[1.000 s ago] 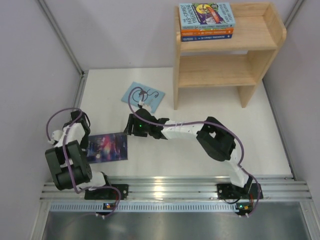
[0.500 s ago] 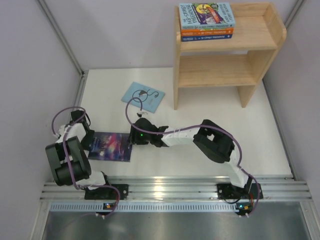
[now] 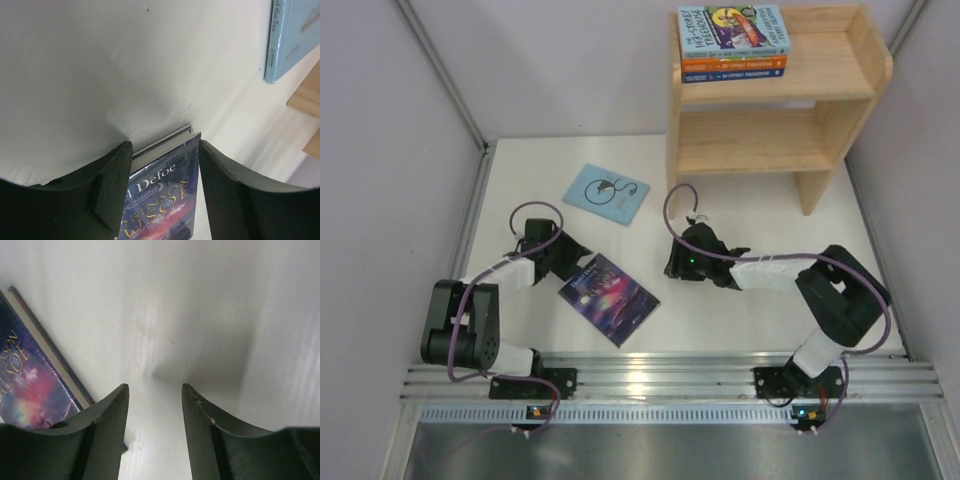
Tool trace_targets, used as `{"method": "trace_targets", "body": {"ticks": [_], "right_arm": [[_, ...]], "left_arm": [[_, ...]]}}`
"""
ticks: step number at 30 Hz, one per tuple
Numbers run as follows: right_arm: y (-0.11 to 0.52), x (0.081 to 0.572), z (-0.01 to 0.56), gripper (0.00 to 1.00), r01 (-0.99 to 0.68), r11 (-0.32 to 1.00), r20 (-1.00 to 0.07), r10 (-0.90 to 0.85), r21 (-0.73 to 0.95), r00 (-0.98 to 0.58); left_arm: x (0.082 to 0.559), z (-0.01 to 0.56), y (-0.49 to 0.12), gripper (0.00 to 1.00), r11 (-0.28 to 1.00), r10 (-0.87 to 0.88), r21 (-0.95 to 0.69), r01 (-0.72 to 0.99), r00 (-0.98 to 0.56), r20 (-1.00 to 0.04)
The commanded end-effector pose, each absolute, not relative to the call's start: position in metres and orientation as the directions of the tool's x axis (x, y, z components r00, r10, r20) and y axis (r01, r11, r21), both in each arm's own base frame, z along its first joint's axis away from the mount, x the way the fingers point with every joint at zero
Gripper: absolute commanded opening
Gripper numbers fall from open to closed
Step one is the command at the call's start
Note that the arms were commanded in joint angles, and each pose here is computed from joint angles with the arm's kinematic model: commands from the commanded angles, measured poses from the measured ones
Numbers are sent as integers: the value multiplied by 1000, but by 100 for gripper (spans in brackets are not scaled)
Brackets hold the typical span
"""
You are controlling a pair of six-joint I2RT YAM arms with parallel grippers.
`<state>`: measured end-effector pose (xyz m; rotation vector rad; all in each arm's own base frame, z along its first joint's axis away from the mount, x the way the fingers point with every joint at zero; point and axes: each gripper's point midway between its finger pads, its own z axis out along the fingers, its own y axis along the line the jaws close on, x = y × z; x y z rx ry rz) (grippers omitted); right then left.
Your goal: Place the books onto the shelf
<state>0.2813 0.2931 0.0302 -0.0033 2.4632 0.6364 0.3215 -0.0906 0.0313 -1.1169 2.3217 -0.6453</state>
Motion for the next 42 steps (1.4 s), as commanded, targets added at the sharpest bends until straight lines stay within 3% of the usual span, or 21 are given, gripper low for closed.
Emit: {"method": "trace_targets", "body": {"ticks": [1, 4, 8, 13, 17, 24, 29, 37, 42], "right_arm": [[262, 259, 44, 47, -75, 893, -507, 182, 444, -843], [261, 239, 57, 48, 28, 843, -436, 305, 537, -847], [287, 204, 68, 59, 205, 738, -291, 483, 643, -826], [327, 183, 74, 59, 238, 679, -246, 535, 694, -808], [345, 179, 69, 56, 283, 628, -189, 576, 725, -795], [362, 186, 72, 49, 243, 565, -196, 605, 789, -771], [350, 219, 79, 39, 170, 600, -290, 591, 782, -753], [273, 248, 65, 40, 172, 687, -366, 562, 706, -742], [251, 218, 68, 42, 189, 749, -362, 505, 636, -783]], "left_arm": [[261, -16, -92, 63, 609, -766, -430, -667, -635, -99], [269, -13, -88, 63, 622, -762, -423, -659, -634, -134], [278, -3, -79, 63, 663, -737, -391, -639, -649, -190], [278, 2, -67, 64, 728, -682, -334, -599, -684, -259], [280, 4, -85, 64, 752, -633, -399, -525, -745, -211], [265, 7, -84, 64, 770, -607, -407, -492, -761, -229], [254, 12, -107, 63, 749, -578, -507, -426, -794, -187], [241, 25, -146, 60, 742, -529, -566, -360, -833, -164], [241, 30, -149, 62, 753, -514, -570, -328, -835, -197]]}}
